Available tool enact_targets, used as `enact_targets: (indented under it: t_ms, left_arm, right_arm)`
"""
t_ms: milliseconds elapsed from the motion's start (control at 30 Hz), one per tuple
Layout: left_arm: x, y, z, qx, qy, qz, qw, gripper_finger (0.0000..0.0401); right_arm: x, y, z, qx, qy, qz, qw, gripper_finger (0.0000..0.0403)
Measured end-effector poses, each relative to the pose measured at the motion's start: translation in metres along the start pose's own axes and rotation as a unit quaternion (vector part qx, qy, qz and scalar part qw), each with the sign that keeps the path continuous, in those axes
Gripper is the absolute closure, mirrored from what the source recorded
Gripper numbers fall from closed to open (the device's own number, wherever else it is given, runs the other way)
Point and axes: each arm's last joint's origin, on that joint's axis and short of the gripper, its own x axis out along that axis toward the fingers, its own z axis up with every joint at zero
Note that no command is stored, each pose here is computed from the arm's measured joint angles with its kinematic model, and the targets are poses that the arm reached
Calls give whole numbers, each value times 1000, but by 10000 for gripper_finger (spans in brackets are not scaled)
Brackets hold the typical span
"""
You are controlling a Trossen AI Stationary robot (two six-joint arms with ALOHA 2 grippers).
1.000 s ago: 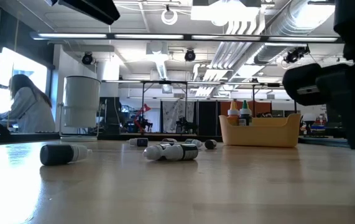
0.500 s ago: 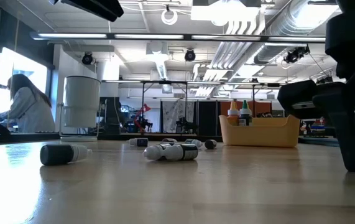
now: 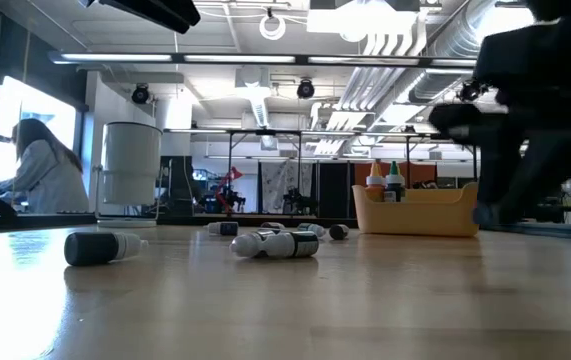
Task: Pick & Place food coloring
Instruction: Put the bottom right small black food coloring bottle into the yellow bin
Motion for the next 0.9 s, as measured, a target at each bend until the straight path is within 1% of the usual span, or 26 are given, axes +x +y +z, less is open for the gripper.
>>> enact_targets:
  t_ms: [67,133,233,267,333,433,533,600,700,800,833,900]
  left_arm:
    - [0,0,0,-2,-1,-1,1000,266]
    - [0,0,0,-4,-1,0,1000,266]
    - [0,0,0,-6,-3,0,1000,266]
    - [0,0,0,-6,-3,1,1000,266]
    - [0,0,1,-6,-7,3,1000,266]
    - [0,0,1,-6,-9,4,1000,266]
    - [0,0,1,-9,-9,3,1000,266]
    - [0,-1,1,-13,-10,1,1000,266]
    - [0,-2,2,-20,-11,-3,1000,266]
    - [0,-2,2,-21,-11,-3,1000,266]
    - [0,-2,2,-21,-11,-3,1000,266]
    - [0,-2,2,-21,-8,-6,1000,266]
  right_arm:
    - [-18,-12,-6,-5,22,-57,998,335]
    - [-37,-28,-9,11,25,-134,991,328]
    - [-62,-54,-16,62,27,-254,965,327]
    - [-68,-62,-19,83,28,-278,957,329]
    - [-77,-80,-28,133,36,-306,942,333]
    - [-84,-107,-45,218,60,-323,919,333]
    - [-84,-131,-61,276,90,-325,900,325]
    - [-81,-146,-72,310,105,-315,891,319]
    - [-74,-163,-87,338,131,-292,885,315]
    - [-67,-175,-99,364,151,-288,872,311]
    - [-65,-178,-102,364,160,-285,872,309]
    - [-61,-182,-106,355,171,-274,878,299]
